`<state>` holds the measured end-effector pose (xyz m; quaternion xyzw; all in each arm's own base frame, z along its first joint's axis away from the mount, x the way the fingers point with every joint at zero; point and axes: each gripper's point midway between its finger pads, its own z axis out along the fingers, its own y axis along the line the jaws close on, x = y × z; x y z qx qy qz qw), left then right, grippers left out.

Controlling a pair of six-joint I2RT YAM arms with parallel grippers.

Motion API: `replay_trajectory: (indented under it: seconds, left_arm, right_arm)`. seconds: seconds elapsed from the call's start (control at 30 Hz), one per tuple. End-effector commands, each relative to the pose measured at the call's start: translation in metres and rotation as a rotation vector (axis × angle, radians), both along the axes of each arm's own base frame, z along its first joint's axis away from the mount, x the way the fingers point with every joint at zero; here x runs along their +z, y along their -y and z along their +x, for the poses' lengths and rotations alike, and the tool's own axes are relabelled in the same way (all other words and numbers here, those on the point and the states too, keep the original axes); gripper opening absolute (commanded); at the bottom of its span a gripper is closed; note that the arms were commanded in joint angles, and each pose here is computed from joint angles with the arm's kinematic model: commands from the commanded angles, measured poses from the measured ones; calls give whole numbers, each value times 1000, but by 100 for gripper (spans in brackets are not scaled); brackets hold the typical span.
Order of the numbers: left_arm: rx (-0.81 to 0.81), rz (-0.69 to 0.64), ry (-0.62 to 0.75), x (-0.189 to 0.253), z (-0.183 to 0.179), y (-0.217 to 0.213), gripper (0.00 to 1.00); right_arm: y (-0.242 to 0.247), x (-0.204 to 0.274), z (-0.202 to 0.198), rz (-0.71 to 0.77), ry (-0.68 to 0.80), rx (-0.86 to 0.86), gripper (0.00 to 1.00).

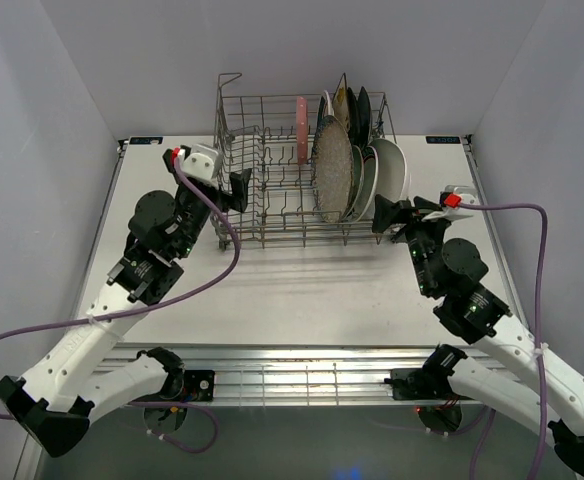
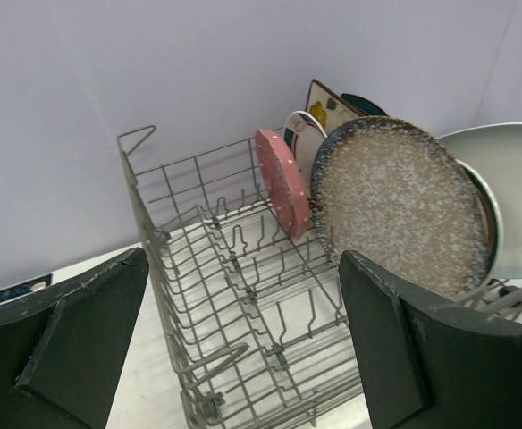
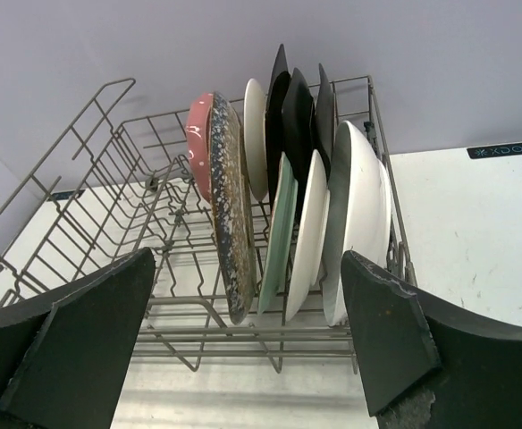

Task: Load the plates into the dish rack
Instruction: Reset both arms

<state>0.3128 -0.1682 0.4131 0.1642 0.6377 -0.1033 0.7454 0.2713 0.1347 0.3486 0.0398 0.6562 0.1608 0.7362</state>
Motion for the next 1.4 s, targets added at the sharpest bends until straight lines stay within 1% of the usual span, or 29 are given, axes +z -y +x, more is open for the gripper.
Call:
replay_trajectory:
  seconds: [0.0,0.07,0.1,0.23,0.27,0.3,0.4,0.47,0.6,0.73,0.8,0.93,1.0,1.07,1.1,1.2,1.37]
  left_arm:
    - [77,50,86,1,8,-15,98]
    - [96,65,81,-11,12,-19,98]
    - [103,57,95,-9,11,-22,98]
    - [135,20,157,6,1,-44,98]
    - [165,2,191,17,-6,-60,98]
    - [176,-5,208,20,-9,-66,98]
    - [238,2,307,36,-26,-89,98]
    - [306,22,340,43,-32,-105,98]
    - [319,52,322,43,-39,-111,98]
    - [317,17,322,49,-54,-119,98]
    - [298,36,314,47,-59,-120,97]
    - [327,63,314,40,-67,-131,95]
    - [335,77,301,27,-67,-134,95]
    - [345,73,320,23,-75,-139,98]
    - [345,89,301,8,-71,-138,98]
    - [343,97,287,-9,-72,-139,98]
    - [322,78,275,-18,-78,-137,98]
  right_arm:
    - [0,-10,-7,-22,-25,32,90]
    - [1,-13,-9,-22,-34,33,90]
    - [3,-16,-11,-25,-36,36,90]
    - [9,-26,-20,-8,-49,43,90]
    - [13,-22,-25,14,-30,49,90]
    - [15,-23,-28,22,-25,54,90]
    - [25,-26,-39,47,-16,56,90]
    - [33,-24,-47,70,-1,61,90]
    - [42,-31,-57,85,-2,63,90]
    - [54,-41,-61,75,-18,24,90]
    - [58,-44,-65,77,-24,21,90]
    - [63,-52,-71,108,-30,27,90]
    - [64,-60,-74,126,-26,35,90]
    - [65,-63,-78,167,-18,48,90]
    - [61,-70,-78,170,-25,63,90]
    - [58,-79,-80,197,-36,87,90]
    - [64,-92,-86,233,-46,81,90]
